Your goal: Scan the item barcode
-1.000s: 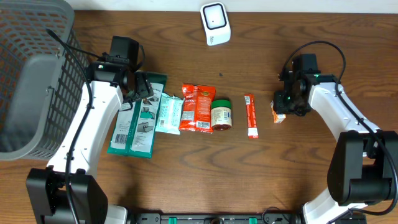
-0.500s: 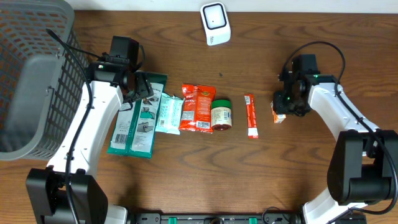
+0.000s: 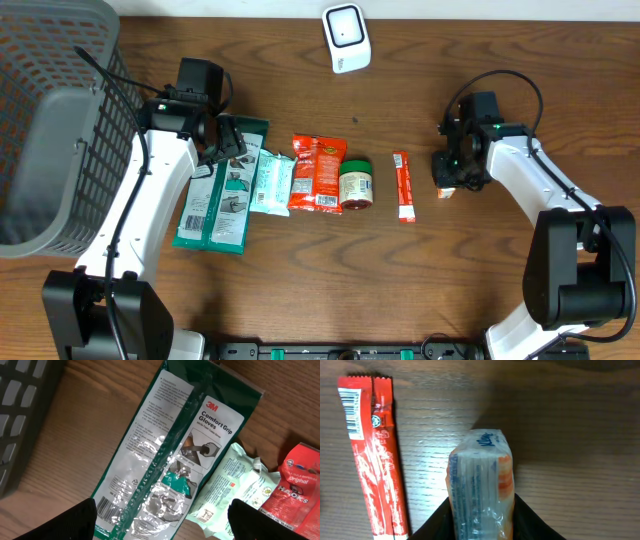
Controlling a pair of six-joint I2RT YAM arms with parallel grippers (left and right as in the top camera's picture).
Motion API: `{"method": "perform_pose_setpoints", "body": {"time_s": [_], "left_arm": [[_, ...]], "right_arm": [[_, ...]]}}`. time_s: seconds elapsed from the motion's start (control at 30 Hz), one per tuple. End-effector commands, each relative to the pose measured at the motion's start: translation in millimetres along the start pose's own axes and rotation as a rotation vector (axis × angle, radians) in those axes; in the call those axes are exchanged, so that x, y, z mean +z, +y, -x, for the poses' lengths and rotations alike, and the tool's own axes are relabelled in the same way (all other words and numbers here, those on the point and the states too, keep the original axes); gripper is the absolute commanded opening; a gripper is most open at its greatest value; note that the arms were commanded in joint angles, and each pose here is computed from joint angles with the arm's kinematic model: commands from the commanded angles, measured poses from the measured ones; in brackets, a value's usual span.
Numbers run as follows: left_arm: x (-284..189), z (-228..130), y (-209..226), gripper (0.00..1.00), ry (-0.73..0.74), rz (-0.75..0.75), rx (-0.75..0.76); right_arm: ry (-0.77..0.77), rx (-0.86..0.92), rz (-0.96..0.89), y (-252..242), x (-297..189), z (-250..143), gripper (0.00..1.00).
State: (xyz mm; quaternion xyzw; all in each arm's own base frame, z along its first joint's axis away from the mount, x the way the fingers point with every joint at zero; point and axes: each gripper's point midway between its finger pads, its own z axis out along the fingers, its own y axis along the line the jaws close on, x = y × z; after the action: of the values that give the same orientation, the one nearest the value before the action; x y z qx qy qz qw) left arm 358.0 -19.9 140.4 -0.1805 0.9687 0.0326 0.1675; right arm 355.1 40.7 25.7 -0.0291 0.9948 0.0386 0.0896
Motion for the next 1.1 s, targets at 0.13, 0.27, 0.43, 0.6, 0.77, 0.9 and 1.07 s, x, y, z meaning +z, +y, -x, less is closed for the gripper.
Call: {"method": "perform_pose_setpoints", "body": {"time_s": [0.13, 0.27, 0.43, 0.6, 0.77, 0.9, 1.07], "left_arm": [[1, -1, 2, 0.84, 0.004, 0.009, 0.007], [1, -1, 2, 0.84, 0.004, 0.009, 0.007], [1, -1, 2, 0.84, 0.004, 0.009, 0.007], [1, -1, 2, 0.84, 0.004, 0.009, 0.007], [1, -1, 2, 0.84, 0.004, 0.009, 0.007], [1, -1, 2, 0.84, 0.004, 0.009, 0.007], [1, -1, 2, 0.84, 0.004, 0.009, 0.007]], "right_arm": [[0.020, -0.013, -0.052, -8, 5, -6, 0.25], [0.021, -0.013, -0.055, -8, 5, -6, 0.25], [0.023, -0.013, -0.055, -8, 5, -6, 0.23], [-0.018, 0.000, -0.053, -7, -6, 3, 0.10], [-0.086, 0.033, -0.048, -3, -49, 20, 0.01], [-0.127, 0.053, -0.027, 5, -98, 34, 0.01], [-0.159, 0.046, 0.053, 24, -164, 48, 0.01]]}}
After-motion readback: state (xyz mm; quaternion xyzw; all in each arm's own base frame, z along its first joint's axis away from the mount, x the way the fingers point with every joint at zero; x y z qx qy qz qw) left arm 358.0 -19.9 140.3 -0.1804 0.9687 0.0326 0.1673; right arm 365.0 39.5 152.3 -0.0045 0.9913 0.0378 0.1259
